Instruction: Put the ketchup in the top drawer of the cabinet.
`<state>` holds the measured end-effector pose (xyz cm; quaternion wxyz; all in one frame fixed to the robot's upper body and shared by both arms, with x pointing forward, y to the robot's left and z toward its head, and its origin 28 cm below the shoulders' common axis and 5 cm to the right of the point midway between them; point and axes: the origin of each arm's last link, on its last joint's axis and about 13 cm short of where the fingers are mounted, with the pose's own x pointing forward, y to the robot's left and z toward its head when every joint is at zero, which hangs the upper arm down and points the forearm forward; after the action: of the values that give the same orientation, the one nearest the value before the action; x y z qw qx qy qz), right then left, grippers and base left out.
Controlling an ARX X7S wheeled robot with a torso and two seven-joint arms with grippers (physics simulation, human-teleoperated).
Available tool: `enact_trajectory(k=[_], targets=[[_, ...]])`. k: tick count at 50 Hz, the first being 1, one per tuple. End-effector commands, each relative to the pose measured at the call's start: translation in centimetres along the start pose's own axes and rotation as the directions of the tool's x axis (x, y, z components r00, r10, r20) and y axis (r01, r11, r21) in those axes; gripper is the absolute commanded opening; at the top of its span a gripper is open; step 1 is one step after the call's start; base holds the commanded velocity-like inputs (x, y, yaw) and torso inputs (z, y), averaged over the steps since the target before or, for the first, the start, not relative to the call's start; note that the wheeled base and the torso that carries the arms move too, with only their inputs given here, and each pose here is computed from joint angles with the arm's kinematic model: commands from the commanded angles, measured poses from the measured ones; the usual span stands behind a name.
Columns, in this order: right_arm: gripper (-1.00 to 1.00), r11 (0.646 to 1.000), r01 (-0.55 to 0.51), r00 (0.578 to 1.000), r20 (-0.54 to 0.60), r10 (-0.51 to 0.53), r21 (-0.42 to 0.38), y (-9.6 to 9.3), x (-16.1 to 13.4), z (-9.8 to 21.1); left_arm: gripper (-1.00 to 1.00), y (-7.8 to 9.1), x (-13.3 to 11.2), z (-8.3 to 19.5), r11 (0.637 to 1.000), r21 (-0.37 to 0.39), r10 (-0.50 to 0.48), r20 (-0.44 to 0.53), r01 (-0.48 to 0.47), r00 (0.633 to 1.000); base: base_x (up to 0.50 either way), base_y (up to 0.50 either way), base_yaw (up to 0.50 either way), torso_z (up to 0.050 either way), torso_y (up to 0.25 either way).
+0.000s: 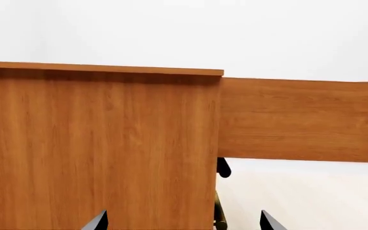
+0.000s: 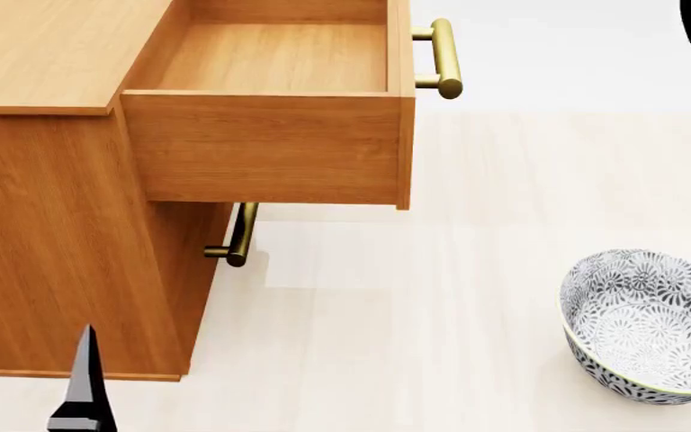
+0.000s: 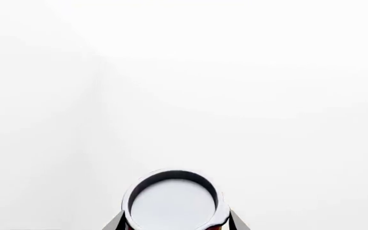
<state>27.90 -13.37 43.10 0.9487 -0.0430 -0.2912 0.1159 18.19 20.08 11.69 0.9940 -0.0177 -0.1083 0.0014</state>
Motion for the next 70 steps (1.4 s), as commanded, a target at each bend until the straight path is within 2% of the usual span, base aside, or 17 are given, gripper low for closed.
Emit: enact_trajectory(k=[1,26,32,42,49,63,70], targets=[[-1.00,0.998,-0.055,0.998,-0.003,0.055,0.018,0.9,2.8,0.2,1.00,0.0,0.0,-0.1,1.000,-0.001,0.001,-0.005,-0.001,1.000,0.00,0.00,0.00,0.000,0.000],[-1.00,0.990,-0.130,0.990,-0.041,0.132,0.055,2.0,8.1,-1.1,1.00,0.0,0.3,-0.5,1.000,-0.003,0.007,-0.013,-0.007,1.000,0.00,0.00,0.00,0.000,0.000],[-1.00,0.989,-0.140,0.988,-0.056,0.142,0.042,2.2,9.3,-1.6,1.00,0.0,0.4,-0.5,1.000,-0.001,0.006,-0.013,-0.006,1.000,0.00,0.00,0.00,0.000,0.000],[-1.00,0.981,-0.191,0.978,-0.084,0.192,0.027,3.5,11.7,-2.5,1.00,-0.1,0.6,-0.7,1.000,-0.001,0.005,-0.018,-0.005,1.000,0.00,0.00,0.00,0.000,0.000],[-1.00,0.977,-0.208,0.972,-0.104,0.212,0.048,4.1,12.9,-3.2,1.00,0.0,0.7,-1.0,1.000,-0.005,0.007,-0.027,-0.007,1.000,0.00,0.00,0.00,0.000,0.000],[-1.00,0.976,-0.213,0.958,-0.184,0.219,0.053,4.9,12.9,-4.5,1.00,-0.1,1.0,-1.1,1.000,-0.002,0.003,-0.030,-0.003,1.000,0.00,0.00,0.00,0.000,0.001],[-1.00,0.973,-0.202,0.944,-0.242,0.223,0.111,5.0,12.6,-5.5,1.00,0.0,1.1,-1.0,1.000,-0.003,0.008,-0.030,-0.008,1.000,0.00,0.00,0.00,0.000,0.000]])
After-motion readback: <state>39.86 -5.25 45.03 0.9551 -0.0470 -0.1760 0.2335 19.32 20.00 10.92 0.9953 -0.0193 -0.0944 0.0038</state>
